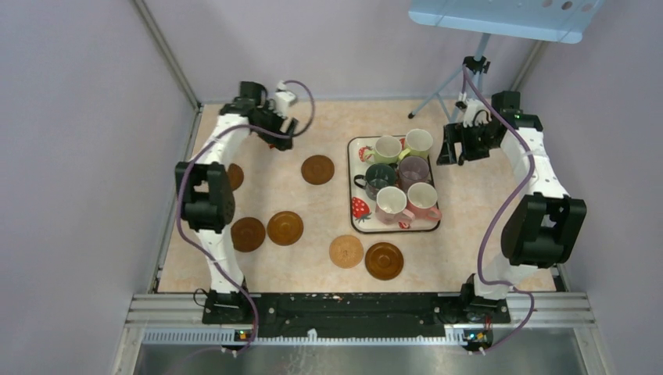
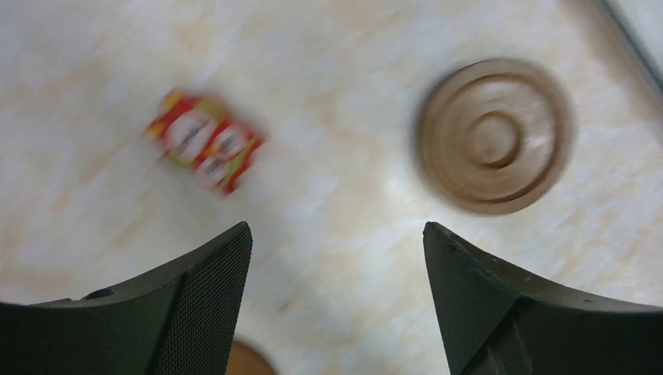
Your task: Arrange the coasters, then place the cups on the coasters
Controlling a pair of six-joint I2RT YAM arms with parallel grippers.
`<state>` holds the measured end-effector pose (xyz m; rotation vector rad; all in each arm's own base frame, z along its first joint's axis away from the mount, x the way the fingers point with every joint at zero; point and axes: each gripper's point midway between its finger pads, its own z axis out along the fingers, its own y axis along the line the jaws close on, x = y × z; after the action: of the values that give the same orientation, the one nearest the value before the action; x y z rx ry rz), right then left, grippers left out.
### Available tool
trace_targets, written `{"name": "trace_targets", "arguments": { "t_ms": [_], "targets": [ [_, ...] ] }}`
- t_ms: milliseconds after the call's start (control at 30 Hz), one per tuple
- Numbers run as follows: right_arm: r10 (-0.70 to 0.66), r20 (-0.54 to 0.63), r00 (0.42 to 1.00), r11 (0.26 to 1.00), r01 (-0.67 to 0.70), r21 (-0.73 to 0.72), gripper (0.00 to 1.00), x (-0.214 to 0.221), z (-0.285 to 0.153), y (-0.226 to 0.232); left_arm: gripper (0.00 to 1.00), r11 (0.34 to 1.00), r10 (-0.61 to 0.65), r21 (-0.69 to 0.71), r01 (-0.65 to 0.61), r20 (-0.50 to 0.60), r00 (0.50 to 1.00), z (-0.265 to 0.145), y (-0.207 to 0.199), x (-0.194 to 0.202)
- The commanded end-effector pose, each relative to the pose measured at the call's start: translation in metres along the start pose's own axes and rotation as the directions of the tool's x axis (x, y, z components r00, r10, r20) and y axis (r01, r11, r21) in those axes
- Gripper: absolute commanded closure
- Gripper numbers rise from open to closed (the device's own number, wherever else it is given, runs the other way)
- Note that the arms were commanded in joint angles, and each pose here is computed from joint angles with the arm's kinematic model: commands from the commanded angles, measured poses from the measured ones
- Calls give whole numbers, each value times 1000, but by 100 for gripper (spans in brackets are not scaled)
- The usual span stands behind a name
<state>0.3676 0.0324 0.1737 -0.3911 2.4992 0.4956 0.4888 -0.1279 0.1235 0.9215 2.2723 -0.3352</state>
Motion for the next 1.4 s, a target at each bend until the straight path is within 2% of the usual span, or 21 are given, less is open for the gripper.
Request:
{"name": "trace_targets", "arguments": {
  "t_ms": [0,100,233,433,900,1033,1267,1367],
  "targets": [
    [-13,97,995,999,16,-36,17,-29,-3,3,14,958,-253,-136,252,9,967,-75,75,54],
    [5,122,992,999,-1,-32,16,-32,0,2,15,897,-375,-248,366,12,927,-102,119,99],
    [-1,108,994,998,8,-58,15,-31,2,5,16,817,-487,-348,460,11,873,-120,157,147],
    [-14,111,994,999,18,-35,15,-35,1,0,22,810,-517,-353,469,-52,854,-104,162,185],
    [-42,107,993,999,41,12,15,-39,0,-10,27,838,-483,-359,410,-138,865,-78,157,227],
    [-38,103,994,999,37,15,15,-37,1,-11,34,850,-473,-339,404,-151,868,-72,153,230],
    [-33,98,995,999,32,19,15,-36,2,-12,55,887,-426,-262,380,-150,892,-50,133,208],
    [-31,96,995,999,29,18,15,-35,2,-12,58,899,-410,-233,371,-152,899,-37,120,195]
  ]
}}
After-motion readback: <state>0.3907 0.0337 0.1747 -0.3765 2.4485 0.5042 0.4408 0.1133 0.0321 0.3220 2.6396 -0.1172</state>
